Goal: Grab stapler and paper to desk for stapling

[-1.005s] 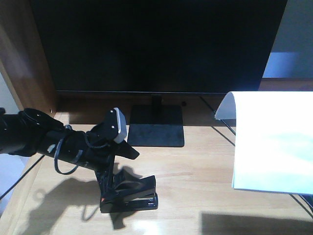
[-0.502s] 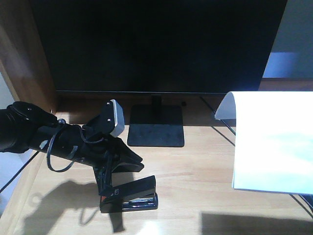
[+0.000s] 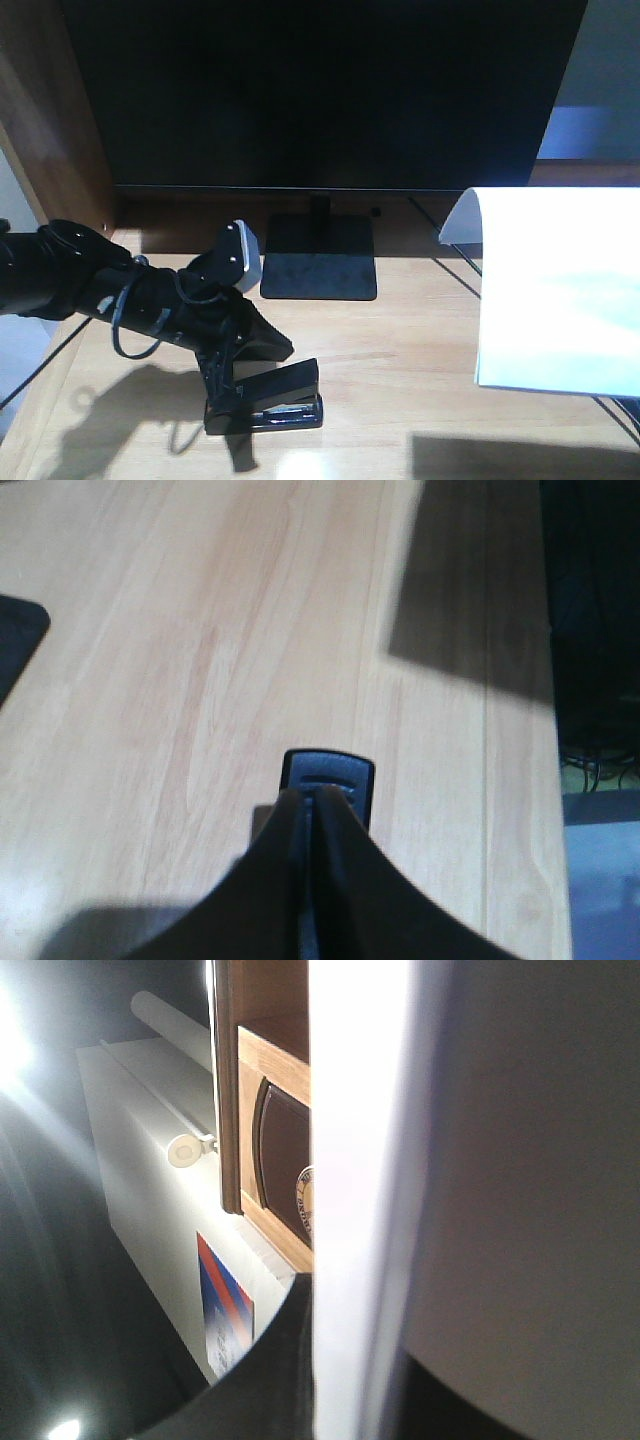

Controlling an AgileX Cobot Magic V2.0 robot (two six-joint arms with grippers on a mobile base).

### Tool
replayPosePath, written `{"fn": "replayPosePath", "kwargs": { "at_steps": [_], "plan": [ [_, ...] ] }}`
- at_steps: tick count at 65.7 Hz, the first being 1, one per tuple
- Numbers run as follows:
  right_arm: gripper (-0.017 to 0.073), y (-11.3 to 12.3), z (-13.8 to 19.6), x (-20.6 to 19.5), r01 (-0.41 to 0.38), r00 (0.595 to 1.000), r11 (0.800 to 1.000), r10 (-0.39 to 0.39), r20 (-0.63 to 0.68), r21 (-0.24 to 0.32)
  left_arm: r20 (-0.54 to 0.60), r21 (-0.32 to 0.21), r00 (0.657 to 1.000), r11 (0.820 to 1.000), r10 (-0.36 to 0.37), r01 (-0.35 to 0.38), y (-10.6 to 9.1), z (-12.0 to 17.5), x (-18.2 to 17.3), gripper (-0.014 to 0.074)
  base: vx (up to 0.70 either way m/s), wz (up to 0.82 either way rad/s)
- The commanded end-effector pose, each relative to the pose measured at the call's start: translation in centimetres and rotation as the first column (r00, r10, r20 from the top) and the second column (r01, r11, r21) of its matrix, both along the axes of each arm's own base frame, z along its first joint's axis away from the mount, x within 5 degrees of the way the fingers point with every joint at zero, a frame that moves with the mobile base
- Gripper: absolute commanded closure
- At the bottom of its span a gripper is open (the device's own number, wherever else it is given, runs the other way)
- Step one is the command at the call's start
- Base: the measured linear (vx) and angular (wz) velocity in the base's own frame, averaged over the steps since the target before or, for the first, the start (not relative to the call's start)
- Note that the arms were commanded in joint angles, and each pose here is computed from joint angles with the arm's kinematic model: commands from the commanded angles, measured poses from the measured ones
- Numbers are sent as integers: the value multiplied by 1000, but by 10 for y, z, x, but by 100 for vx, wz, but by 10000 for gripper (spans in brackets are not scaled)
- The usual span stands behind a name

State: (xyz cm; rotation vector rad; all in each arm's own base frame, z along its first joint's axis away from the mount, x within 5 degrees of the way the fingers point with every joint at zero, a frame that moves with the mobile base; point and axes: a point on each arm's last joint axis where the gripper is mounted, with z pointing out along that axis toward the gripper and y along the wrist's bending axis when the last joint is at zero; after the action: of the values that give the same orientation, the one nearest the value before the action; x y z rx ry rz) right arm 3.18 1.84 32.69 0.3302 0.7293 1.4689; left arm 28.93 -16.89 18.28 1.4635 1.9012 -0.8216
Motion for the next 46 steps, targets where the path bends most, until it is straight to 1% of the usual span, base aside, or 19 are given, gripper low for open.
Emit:
{"fn": "replayPosePath", "kwargs": {
  "at_steps": [1, 15, 46],
  "plan": [
    [562, 0, 10, -4, -1, 998, 1000, 0, 57, 5, 5, -49, 1000, 999, 7, -7, -7, 11, 2, 600, 0, 0],
    [561, 0, 10, -4, -1, 998, 1000, 0, 57, 5, -27, -34, 1000, 999, 8, -9, -7, -1, 4, 600, 0, 0],
    [561, 0, 10, -4, -1, 998, 1000, 0, 57, 5, -29, -37, 1000, 999, 7, -8, -8, -1, 4, 600, 0, 0]
  ]
}}
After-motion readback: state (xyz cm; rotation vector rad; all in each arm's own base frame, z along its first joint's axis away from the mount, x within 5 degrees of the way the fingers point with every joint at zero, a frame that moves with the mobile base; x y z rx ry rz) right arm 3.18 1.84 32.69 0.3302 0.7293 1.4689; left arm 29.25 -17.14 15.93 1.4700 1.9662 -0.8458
